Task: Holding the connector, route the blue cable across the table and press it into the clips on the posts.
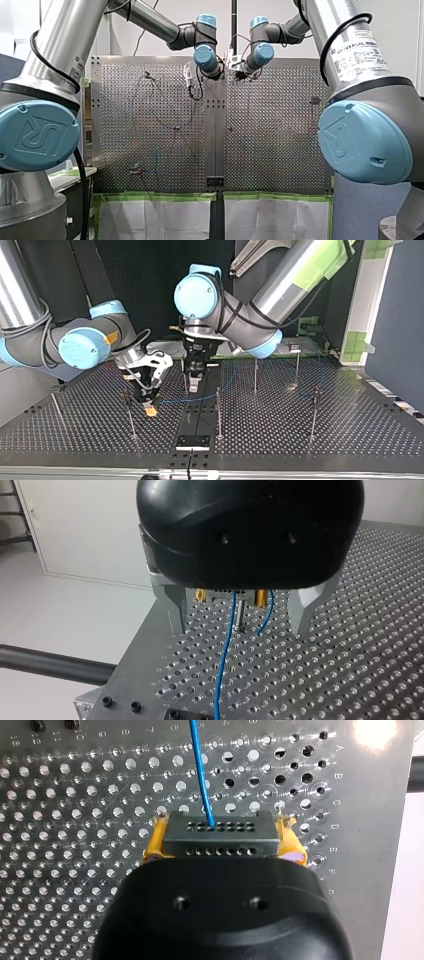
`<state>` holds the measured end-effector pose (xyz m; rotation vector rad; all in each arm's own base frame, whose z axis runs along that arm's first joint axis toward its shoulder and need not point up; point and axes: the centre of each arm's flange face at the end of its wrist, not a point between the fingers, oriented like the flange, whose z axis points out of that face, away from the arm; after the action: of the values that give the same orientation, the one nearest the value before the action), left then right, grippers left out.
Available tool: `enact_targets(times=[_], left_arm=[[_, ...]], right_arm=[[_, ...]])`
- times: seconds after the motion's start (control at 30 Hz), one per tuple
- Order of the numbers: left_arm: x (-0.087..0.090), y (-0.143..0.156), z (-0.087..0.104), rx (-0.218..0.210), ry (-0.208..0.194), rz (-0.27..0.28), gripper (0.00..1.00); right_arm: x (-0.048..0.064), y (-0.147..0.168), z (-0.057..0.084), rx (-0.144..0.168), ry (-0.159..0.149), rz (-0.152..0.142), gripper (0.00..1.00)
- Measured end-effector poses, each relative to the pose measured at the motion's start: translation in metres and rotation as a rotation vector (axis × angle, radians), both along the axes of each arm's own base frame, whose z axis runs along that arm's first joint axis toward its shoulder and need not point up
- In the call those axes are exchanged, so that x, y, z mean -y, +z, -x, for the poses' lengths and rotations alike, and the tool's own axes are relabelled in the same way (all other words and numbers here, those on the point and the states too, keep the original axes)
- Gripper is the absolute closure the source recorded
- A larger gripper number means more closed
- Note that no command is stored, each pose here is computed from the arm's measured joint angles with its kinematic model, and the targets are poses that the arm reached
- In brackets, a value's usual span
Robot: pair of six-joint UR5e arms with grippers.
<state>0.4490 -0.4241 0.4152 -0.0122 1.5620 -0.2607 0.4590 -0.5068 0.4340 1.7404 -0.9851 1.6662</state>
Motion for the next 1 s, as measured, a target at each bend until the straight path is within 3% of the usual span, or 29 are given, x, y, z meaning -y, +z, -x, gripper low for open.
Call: enact_targets(times=[0.17, 0.5, 0.67, 1.0], left_arm=[[0.006, -0.007, -0.011, 0.005, 0.006, -0.013, 0.0], [0.01, -0.008, -0.044, 0.037, 0.087, -0.03, 0.0], [0.01, -0.008, -0.054, 0.038, 0.098, -0.033, 0.0], [0.021, -0.035, -0.077, 0.007, 0.094, -0.06, 0.0]], right_arm=[[0.0, 0.0, 0.0, 0.0, 0.0, 0.0, 1.0], [0.0, 0.0, 0.0, -0.001, 0.003, -0.001, 1.0], [0.0, 0.0, 0.0, -0.001, 0.003, -0.002, 1.0], [0.0, 0.0, 0.0, 0.0, 0.003, 0.0, 1.0]])
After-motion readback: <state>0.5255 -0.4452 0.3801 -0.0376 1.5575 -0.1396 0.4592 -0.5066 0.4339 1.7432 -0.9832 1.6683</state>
